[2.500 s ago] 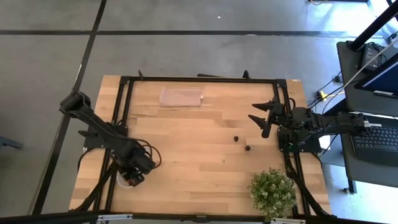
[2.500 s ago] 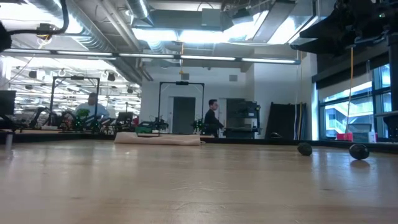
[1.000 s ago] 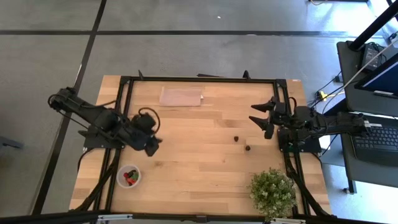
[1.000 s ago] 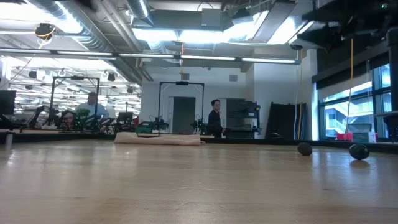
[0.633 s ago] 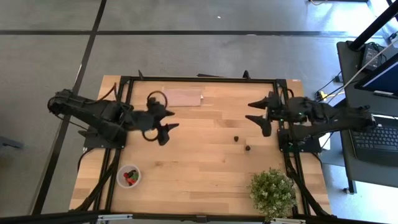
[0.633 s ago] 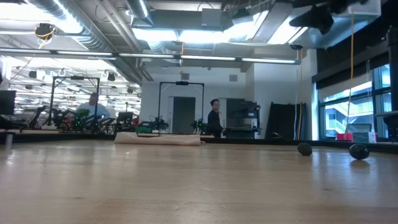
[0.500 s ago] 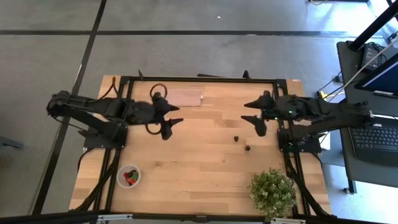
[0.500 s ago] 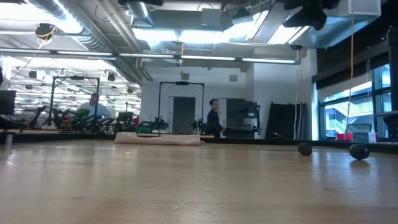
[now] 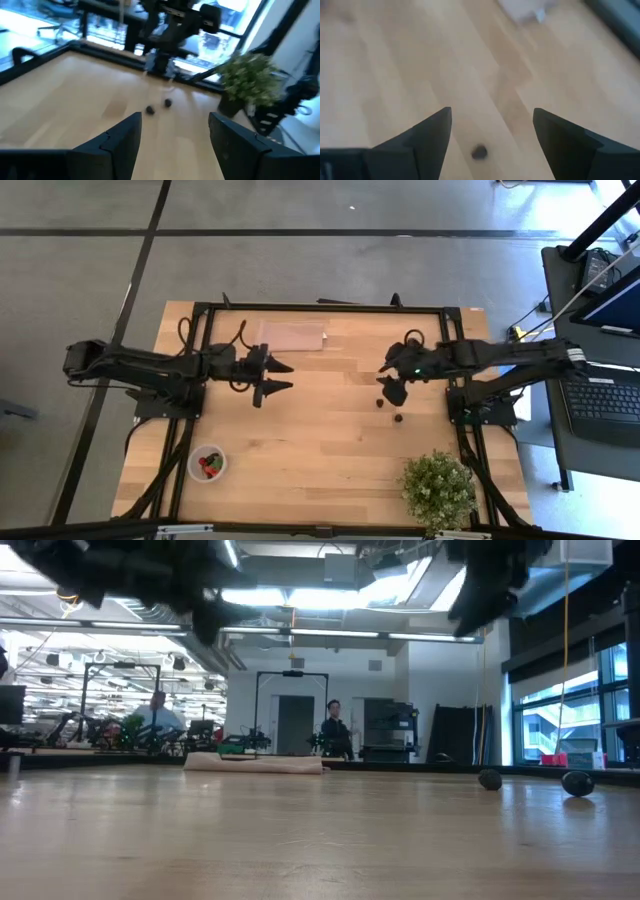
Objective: Pick and placing Produce into tupperware
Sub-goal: Put the blackberry into the transparent bin
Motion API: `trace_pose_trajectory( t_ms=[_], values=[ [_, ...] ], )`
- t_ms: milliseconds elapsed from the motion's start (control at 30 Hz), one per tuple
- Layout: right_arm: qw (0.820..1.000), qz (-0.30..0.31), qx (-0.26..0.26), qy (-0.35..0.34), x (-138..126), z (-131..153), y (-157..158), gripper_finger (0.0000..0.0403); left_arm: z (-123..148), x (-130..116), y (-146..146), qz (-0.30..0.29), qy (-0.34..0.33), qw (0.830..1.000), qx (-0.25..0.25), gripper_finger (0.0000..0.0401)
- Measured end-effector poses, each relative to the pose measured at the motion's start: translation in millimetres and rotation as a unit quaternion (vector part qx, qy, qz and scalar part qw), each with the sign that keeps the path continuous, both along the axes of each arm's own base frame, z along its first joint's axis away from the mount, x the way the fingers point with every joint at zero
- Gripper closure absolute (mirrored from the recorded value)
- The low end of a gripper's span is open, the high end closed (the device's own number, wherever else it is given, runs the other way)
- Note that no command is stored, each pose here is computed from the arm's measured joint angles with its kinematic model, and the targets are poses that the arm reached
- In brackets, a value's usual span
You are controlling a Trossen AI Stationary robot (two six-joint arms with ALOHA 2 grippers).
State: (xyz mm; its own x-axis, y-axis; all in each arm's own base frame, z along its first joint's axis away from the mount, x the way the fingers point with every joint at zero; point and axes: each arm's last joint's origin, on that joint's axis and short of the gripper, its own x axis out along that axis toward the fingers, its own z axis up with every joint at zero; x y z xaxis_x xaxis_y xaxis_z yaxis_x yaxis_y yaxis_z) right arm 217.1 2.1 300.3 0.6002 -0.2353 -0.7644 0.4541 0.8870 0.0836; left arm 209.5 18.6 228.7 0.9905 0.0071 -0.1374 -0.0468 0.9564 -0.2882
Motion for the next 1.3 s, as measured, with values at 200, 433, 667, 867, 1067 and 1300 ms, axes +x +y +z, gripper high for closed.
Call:
trace_pose_trajectory(
  t_ms=[200, 433, 667, 867, 1067, 1300],
  values=[
    [0.996, -0.036, 0.017, 0.084, 10.3, -49.4, 0.4, 0.0121, -22.8, -7.8, -0.1, 0.015, 0.025, 1.0, -0.001, 0.0179],
    [0.986, -0.048, 0.05, 0.154, 19.7, -96.6, 2.4, 0.0121, -24.0, -8.3, 1.3, 0.039, 0.027, 0.999, 0.006, 0.0179],
    [0.976, -0.07, 0.103, 0.179, 33.1, -120.8, 5.4, 0.0121, -24.0, -8.3, 1.5, 0.043, 0.027, 0.999, 0.007, 0.0179],
    [0.961, -0.13, 0.139, 0.201, 38.0, -137.3, 6.3, 0.0121, -24.1, -8.3, 1.5, 0.043, 0.027, 0.999, 0.007, 0.0179],
    [0.949, -0.171, 0.154, 0.216, 41.4, -149.8, 6.7, 0.0121, -24.1, -8.3, 1.5, 0.043, 0.027, 0.999, 0.007, 0.0179],
    [0.947, -0.167, 0.169, 0.217, 49.5, -162.8, 7.9, 0.0121, -24.1, -8.3, 1.5, 0.043, 0.028, 0.999, 0.006, 0.0179]
  ],
)
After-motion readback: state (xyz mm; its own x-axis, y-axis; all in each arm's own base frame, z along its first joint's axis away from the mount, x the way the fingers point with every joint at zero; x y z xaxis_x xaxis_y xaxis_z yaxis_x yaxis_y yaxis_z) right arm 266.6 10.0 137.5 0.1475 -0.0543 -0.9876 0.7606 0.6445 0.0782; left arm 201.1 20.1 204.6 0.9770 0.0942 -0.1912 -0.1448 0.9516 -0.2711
